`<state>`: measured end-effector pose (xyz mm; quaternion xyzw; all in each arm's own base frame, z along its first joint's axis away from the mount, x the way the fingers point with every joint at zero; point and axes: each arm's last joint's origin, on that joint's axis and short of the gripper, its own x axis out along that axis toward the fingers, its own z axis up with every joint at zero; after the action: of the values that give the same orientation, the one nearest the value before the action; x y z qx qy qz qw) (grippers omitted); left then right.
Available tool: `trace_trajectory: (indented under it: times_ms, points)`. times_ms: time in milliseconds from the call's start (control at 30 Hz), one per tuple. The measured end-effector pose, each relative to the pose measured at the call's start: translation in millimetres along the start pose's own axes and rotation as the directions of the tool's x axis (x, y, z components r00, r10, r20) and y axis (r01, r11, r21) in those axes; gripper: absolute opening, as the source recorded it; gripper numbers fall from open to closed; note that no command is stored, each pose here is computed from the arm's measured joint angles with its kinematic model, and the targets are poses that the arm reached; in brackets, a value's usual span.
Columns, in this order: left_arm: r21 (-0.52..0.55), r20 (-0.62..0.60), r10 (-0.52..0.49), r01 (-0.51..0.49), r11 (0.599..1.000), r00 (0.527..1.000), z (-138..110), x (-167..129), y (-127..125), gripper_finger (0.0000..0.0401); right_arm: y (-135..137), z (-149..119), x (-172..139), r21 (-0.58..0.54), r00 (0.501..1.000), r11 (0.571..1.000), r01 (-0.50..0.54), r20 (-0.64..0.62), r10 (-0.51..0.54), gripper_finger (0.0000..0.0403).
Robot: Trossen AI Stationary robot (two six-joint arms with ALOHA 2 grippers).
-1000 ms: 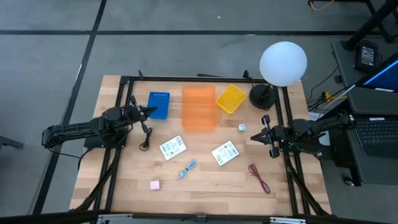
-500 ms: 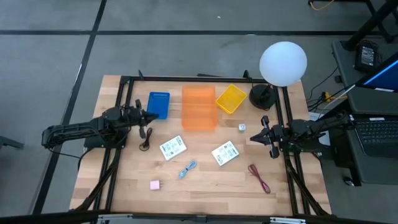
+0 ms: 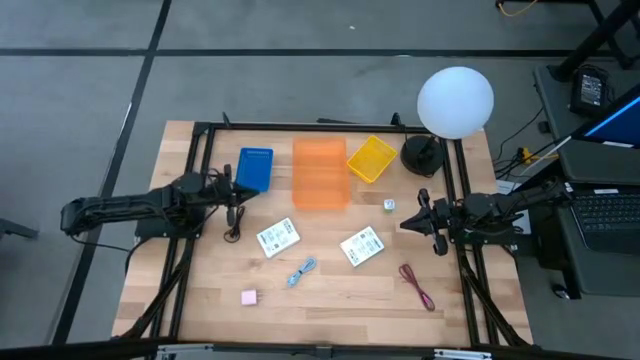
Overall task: Pick and place items into bin
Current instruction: Put the green adaptor into the orange bin
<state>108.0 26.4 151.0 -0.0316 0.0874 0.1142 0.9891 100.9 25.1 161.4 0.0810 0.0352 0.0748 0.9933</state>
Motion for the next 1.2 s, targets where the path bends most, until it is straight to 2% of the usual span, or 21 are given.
trace_trajectory:
  times_ms: [233, 400, 667, 833, 967, 1200]
  points:
    - [-0.069, -0.079, 0.003, -0.009, 0.998, 0.997, -5, 5, 0, 0.0003, 0, -2, 2, 0.003, 1.000, 1.000, 0.016, -0.024, -0.016, 0.0000]
    - [-0.080, -0.081, 0.002, -0.009, 0.997, 0.997, 9, 8, 0, 0.0002, -1, 2, 2, 0.009, 0.999, 0.999, 0.034, 0.015, -0.034, 0.0000]
    - [0.015, -0.064, -0.026, 0.027, 1.000, 0.998, 41, 13, -2, 0.0003, 3, 31, 2, -0.043, 0.994, 0.995, 0.088, 0.064, -0.085, 0.0000]
    - [0.039, -0.084, -0.023, 0.026, 0.999, 0.996, 41, 16, -2, 0.0003, 5, 43, 7, -0.048, 0.991, 0.990, 0.129, 0.024, -0.128, 0.0000]
    - [0.006, -0.099, -0.022, 0.023, 1.000, 0.995, 40, 17, -2, 0.0003, 6, 52, 16, -0.065, 0.979, 0.978, 0.199, -0.038, -0.202, 0.0000]
    - [-0.068, -0.116, -0.050, 0.043, 0.997, 0.992, 38, 19, -3, 0.0002, 10, 60, 37, -0.038, 0.966, 0.974, 0.222, -0.128, -0.225, 0.0000]
